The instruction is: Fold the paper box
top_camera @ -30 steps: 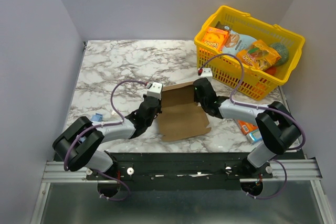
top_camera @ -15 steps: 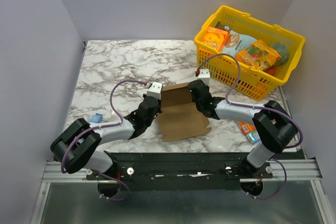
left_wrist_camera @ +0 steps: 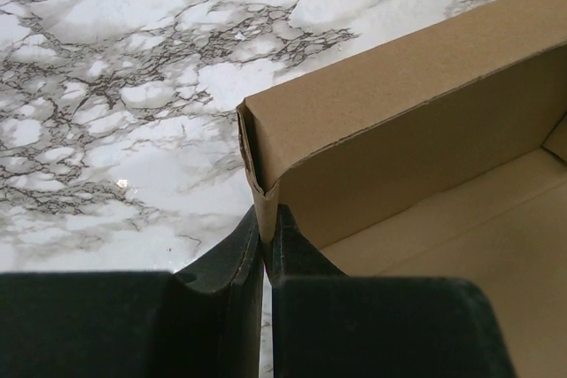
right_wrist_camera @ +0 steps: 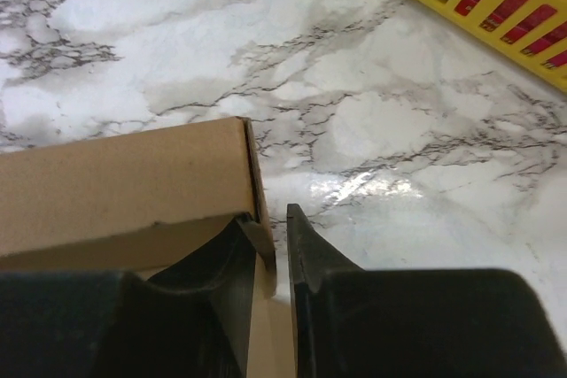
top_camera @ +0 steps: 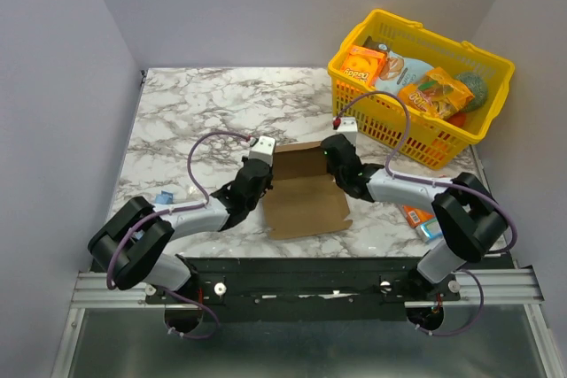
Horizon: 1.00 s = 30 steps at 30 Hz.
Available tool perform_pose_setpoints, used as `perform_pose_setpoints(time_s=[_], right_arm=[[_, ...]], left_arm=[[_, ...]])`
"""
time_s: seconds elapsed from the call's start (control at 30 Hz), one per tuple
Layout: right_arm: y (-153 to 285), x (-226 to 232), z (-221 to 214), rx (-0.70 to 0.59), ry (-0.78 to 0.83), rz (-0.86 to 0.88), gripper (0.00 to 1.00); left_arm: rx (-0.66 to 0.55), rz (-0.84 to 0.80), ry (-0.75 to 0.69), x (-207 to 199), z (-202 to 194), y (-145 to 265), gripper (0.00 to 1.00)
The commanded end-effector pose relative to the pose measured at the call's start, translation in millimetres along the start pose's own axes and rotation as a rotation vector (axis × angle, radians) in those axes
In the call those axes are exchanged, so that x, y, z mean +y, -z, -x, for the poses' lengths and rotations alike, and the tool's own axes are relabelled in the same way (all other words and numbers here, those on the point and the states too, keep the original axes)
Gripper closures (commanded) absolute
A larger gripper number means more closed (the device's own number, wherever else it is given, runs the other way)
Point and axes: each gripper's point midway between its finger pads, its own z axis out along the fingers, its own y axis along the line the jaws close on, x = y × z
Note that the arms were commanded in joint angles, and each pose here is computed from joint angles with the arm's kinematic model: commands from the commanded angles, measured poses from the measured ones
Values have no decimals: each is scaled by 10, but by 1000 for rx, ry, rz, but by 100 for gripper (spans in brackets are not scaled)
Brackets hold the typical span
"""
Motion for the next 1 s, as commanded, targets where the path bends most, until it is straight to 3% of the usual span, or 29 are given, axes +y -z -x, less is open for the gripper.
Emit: perform_pose_setpoints(time_s=[0.0, 0.03, 0.23, 0.33, 0.47, 0.7, 0.97], right_arm=[[154, -135, 40, 9, -37, 14, 63], [191, -139, 25, 19, -35, 25, 56], [468, -45, -169, 106, 35, 177, 37], [651, 3, -364, 159, 96, 268, 33], [1044, 142, -222, 107, 112, 464, 27], [1394, 246, 400, -10, 194, 570, 28], [1115, 534, 464, 85, 427, 609, 35]], left_arm=[[79, 26, -40, 76, -101, -88, 100], [98, 24, -40, 78, -139, -117, 100], [183, -17, -52, 35, -183, -200, 100], [212, -41, -54, 17, -182, -206, 100], [250, -103, -72, -54, -148, -209, 100], [334, -227, -111, -232, -150, -140, 100], [429, -282, -115, -326, -238, -75, 100]])
